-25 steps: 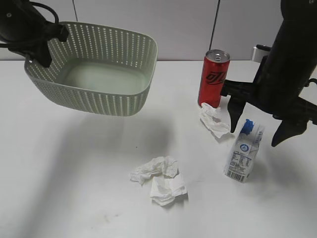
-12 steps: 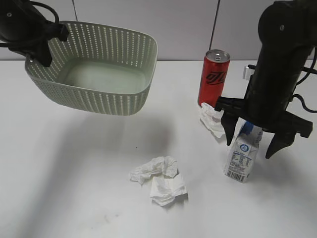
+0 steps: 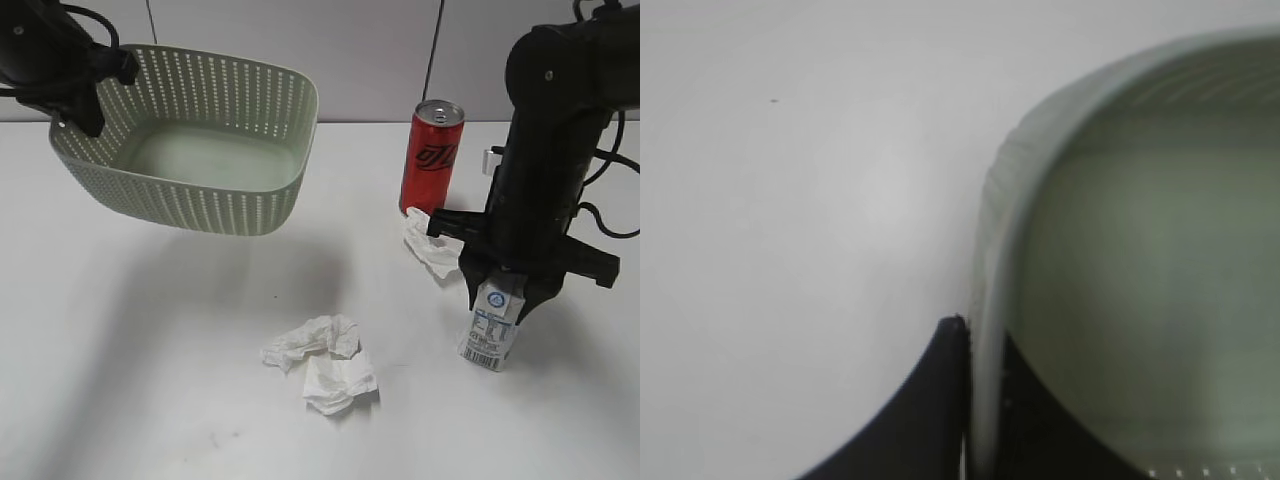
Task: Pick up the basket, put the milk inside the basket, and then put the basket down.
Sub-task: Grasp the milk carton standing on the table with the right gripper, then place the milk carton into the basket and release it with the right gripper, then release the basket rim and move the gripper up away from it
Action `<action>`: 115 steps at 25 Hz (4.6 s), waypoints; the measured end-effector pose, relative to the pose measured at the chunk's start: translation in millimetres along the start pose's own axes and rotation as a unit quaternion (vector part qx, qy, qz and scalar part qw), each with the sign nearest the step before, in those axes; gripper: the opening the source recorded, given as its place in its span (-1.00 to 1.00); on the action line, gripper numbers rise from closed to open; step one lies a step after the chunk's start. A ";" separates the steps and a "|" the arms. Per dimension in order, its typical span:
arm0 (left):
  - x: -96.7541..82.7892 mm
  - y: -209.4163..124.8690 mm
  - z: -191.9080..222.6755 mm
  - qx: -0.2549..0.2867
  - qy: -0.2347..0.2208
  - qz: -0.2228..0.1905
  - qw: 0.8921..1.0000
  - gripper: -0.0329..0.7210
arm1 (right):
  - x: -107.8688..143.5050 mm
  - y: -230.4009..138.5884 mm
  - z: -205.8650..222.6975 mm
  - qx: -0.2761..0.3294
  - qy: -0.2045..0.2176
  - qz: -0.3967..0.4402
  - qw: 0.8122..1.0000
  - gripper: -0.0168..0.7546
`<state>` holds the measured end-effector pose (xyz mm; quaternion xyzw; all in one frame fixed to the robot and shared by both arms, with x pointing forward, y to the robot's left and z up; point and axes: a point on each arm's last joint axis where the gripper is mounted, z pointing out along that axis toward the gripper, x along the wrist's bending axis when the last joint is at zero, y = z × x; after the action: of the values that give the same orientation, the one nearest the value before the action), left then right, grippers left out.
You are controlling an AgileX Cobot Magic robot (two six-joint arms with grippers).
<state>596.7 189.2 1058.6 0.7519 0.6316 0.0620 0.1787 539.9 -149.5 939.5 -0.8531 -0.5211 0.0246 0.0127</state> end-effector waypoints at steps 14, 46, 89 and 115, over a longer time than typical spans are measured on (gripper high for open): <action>0.6 -2.9 9.1 0.029 0.000 -0.013 0.999 -0.91 | 0.4 -1.5 -96.9 -0.112 0.105 -0.151 0.976 -0.18; -27.1 -3.4 40.0 0.043 -0.022 0.002 0.999 -0.91 | 171.1 -15.9 -119.2 -0.107 0.210 -0.392 0.889 -0.18; -21.4 -3.3 74.9 0.062 -0.001 0.011 0.998 -0.91 | 190.6 -32.8 -86.7 -0.097 0.177 -0.444 0.873 0.70; 21.5 -3.7 69.5 0.099 -0.011 -0.069 0.993 -0.91 | -79.9 83.4 -164.9 -0.177 0.065 -0.261 0.947 0.63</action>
<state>619.6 197.3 989.9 0.7210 0.6831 -0.0221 0.1143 586.6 -258.0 1102.5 -0.6753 -0.7197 -0.1279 -0.0984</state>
